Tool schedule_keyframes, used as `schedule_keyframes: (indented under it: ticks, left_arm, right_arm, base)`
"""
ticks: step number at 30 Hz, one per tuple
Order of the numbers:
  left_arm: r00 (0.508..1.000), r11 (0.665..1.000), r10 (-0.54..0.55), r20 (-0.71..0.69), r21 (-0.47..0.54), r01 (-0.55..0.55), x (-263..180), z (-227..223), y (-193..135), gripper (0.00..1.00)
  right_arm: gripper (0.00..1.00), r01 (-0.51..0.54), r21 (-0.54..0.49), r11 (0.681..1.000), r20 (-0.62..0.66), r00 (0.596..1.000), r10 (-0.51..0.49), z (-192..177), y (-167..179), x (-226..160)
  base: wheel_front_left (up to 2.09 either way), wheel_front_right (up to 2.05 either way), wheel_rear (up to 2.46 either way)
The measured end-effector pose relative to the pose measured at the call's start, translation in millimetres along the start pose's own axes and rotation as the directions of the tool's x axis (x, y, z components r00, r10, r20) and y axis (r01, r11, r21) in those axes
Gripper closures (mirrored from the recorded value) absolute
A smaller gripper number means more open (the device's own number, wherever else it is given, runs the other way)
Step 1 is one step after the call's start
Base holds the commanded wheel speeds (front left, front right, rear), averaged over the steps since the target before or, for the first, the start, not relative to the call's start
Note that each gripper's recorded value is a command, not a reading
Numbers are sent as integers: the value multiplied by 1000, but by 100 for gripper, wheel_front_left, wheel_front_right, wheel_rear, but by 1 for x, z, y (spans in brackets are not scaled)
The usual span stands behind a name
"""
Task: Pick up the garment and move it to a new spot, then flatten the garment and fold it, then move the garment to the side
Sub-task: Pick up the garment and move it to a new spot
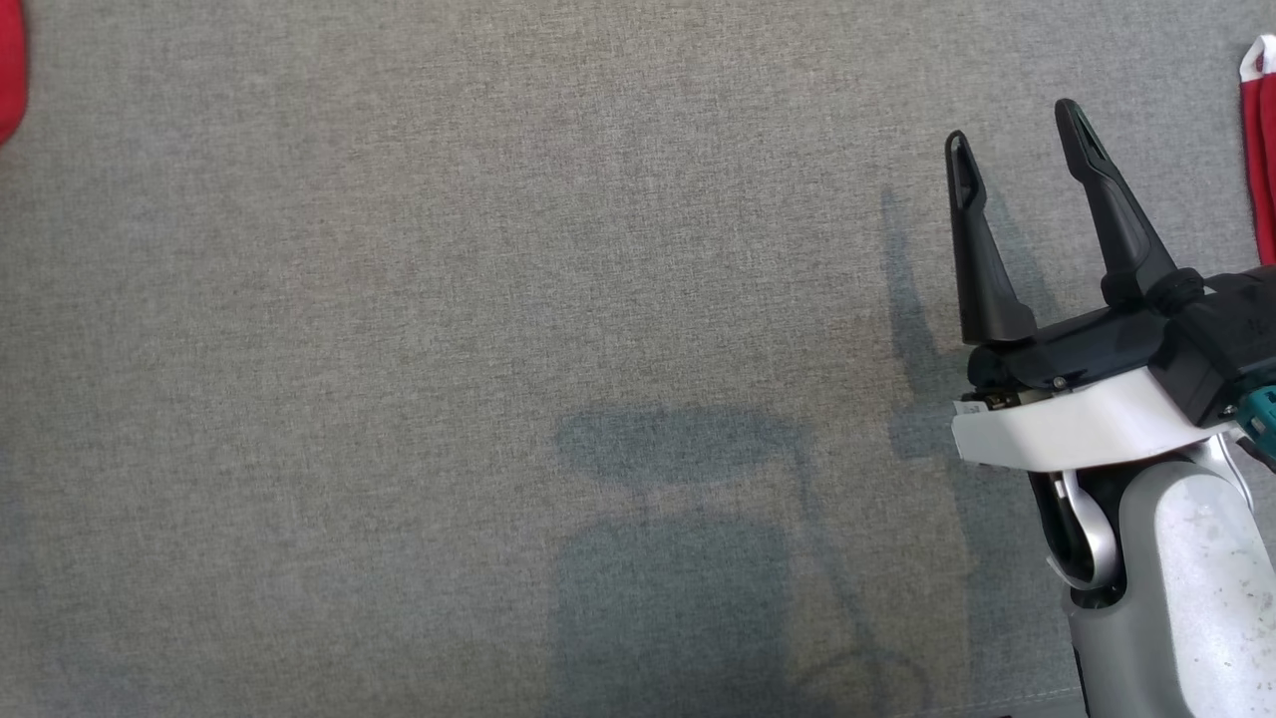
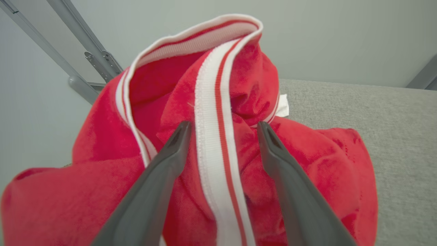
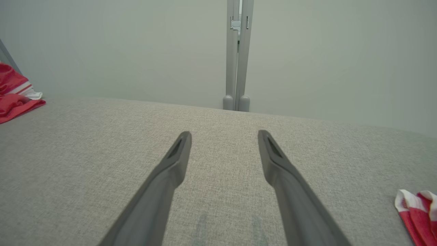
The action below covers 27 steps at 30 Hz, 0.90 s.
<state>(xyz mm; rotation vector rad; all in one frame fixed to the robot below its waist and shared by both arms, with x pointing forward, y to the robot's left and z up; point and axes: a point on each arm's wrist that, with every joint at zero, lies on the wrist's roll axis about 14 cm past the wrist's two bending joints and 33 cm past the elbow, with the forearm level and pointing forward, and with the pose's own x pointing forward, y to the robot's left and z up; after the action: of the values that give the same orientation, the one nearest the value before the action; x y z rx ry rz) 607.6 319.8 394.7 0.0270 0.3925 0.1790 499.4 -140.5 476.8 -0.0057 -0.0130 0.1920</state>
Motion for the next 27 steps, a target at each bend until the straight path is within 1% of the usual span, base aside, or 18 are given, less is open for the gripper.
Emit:
schedule_keyframes:
  ticks: [1,2,3,5,8,9,10,11,13,20,27]
  left_arm:
    - [1000,1000,2,9,-7,-2,1,2,0,3]
    - [1000,1000,4,19,-12,-4,1,5,1,9]
    - [1000,1000,7,26,-15,-7,0,8,2,23]
    - [999,1000,17,39,-20,-16,-1,12,5,54]
    - [999,999,38,36,0,-38,-3,15,12,75]
    - [998,999,46,31,14,-46,-4,14,14,82]
    - [999,998,50,20,29,-51,-5,12,16,93]
    - [998,998,54,15,36,-55,-5,11,17,100]
    - [998,998,59,13,36,-59,-5,11,18,100]
    - [996,999,49,69,10,-49,-12,28,16,100]
    - [989,1000,-26,146,9,25,-29,60,2,100]
  right_arm:
    - [0,1,-1,1000,0,1000,-1,0,0,0]
    - [0,2,-1,1000,1,1000,-2,1,-1,0]
    - [0,1,-1,1000,4,1000,-1,2,0,0]
    - [0,0,0,1000,10,1000,0,4,0,-1]
    - [0,-5,7,1000,14,1000,5,6,2,-2]
    - [0,-6,7,1000,15,1000,6,6,3,-2]
    - [0,-8,8,1000,15,1000,8,7,3,-2]
    - [0,-9,8,1000,15,1000,9,7,4,-2]
    - [0,-8,8,1000,17,1000,8,8,4,-3]
    - [0,6,4,1000,17,1000,-6,12,0,-10]
    - [0,6,20,1000,43,999,-7,24,2,-19]
  base:
    - [0,0,0]
    - [0,0,0]
    - [0,0,0]
    - [0,0,0]
    - [0,0,0]
    - [0,0,0]
    - [0,0,0]
    - [0,0,0]
    - [0,0,0]
    - [0,0,0]
    - [0,0,0]
